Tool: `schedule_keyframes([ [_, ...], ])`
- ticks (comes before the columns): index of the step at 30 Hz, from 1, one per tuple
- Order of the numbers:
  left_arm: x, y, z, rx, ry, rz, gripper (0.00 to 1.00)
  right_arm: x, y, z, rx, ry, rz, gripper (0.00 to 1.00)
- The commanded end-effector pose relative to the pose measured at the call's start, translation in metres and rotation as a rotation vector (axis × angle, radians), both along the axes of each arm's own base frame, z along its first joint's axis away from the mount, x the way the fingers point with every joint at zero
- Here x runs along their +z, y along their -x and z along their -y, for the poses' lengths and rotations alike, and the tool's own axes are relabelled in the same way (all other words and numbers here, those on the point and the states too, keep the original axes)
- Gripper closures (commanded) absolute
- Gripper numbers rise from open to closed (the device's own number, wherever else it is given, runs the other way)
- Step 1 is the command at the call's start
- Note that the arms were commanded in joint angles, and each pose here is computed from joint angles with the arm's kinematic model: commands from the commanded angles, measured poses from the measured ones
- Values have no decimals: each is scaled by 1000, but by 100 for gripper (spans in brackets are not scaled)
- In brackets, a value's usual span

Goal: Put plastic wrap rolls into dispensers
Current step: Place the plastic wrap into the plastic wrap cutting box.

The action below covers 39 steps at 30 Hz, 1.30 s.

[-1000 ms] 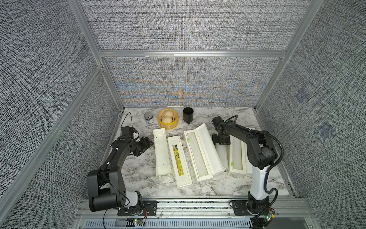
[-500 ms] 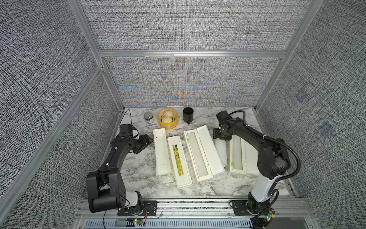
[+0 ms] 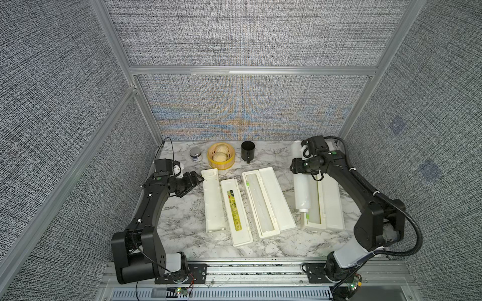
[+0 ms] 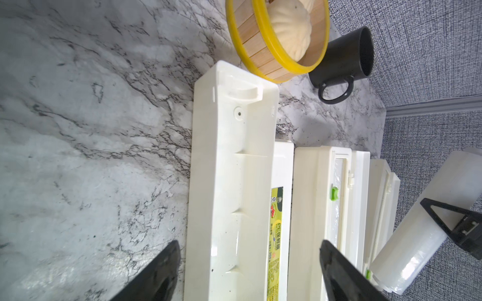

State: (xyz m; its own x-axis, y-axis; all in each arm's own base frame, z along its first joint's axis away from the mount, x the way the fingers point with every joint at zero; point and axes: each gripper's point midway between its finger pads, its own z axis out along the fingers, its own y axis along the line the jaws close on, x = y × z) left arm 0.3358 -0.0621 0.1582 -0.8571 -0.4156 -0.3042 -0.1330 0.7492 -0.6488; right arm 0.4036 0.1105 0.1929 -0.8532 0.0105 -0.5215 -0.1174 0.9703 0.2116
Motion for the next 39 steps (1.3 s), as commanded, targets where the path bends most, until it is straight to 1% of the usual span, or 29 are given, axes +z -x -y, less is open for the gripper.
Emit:
schedule_keyframes([
  [1,11,3,11,-57,35,38,15,33,3,-42,145,-220,49,51],
  [5,17,5,16,-77,47,52,15,43,11,-70,204,-388,23,51],
  [6,17,5,18,-82,53,54,15,44,13,-76,213,-414,15,51],
  [9,20,7,27,-110,75,64,14,48,20,-95,230,-461,-3,51],
  [14,24,11,61,-223,124,75,14,47,26,-125,231,-552,-37,51],
  [17,35,14,92,-316,216,108,12,49,30,-146,265,-635,-54,51],
  [22,67,27,147,-474,355,212,4,59,30,-177,301,-757,-55,51],
  [25,85,35,171,-534,444,272,0,70,26,-189,311,-823,-42,51],
  [28,93,41,187,-572,492,300,0,82,24,-201,337,-890,-41,51],
  [31,100,40,199,-593,539,322,1,89,25,-213,364,-922,-48,51],
  [34,102,40,212,-624,550,319,1,93,28,-225,391,-948,-61,51],
  [39,91,43,231,-677,552,276,1,102,32,-239,426,-999,-67,51],
])
